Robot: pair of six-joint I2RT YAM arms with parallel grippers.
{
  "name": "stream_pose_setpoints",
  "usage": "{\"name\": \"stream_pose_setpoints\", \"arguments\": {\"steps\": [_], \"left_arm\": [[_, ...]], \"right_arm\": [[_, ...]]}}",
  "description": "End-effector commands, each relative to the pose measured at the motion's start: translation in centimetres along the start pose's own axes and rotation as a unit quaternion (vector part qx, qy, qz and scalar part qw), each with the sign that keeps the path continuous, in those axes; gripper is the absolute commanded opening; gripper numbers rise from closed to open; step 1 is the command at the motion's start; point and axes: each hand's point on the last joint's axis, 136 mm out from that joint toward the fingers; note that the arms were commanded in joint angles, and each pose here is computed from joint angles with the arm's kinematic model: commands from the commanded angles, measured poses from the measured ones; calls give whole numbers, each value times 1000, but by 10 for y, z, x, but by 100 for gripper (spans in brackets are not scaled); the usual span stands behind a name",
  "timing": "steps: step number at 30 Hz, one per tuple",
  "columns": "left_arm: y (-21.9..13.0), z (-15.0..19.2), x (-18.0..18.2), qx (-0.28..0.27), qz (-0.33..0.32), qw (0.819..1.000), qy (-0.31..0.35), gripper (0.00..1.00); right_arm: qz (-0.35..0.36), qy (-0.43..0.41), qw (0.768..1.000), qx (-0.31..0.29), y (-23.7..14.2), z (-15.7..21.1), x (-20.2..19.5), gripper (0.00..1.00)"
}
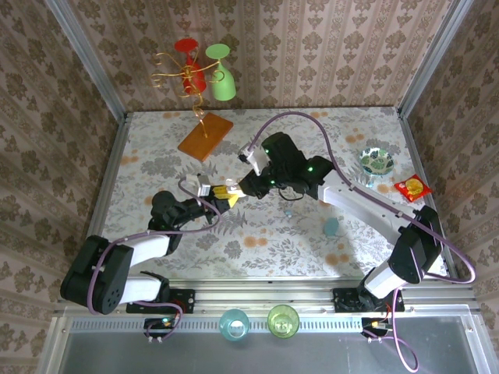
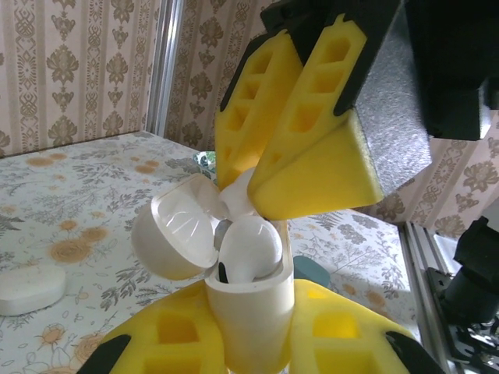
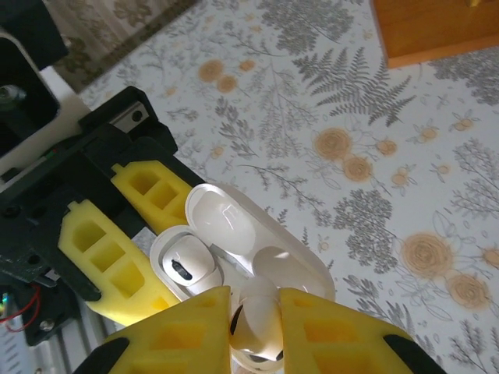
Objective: Insert wireless bluetooth earbuds into charging case
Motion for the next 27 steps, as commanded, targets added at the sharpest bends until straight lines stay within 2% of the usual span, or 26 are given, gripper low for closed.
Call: {"name": "stream_pose_setpoints", "arguments": {"steps": [1, 13, 18, 22, 27], "left_arm": [[-1, -38, -5, -42, 14, 999, 19, 0], [-1, -66, -19, -63, 46, 997, 6, 0], [-2, -69, -19, -65, 45, 997, 8, 0], [-1, -63, -15, -61, 37, 997, 9, 0], [1, -57, -11, -56, 35, 998, 11, 0]], "right_arm": [[-64, -19, 998, 22, -6, 13, 14, 20], [-190, -106, 976, 23, -21, 26, 39, 21], [-179, -120, 976, 27, -22, 21, 36, 30], [-158, -118, 980, -5, -31, 7, 36, 40], [-135, -106, 984, -45, -45, -6, 36, 48]]}}
Point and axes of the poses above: each hand's point on the last joint's axis, 136 mm out from that joint toward the fingers, its own y axis out along the fingers, its own x axis along the line the jaws close on, z = x × y, and after that the axes turned 11 degrees about y, right-handed
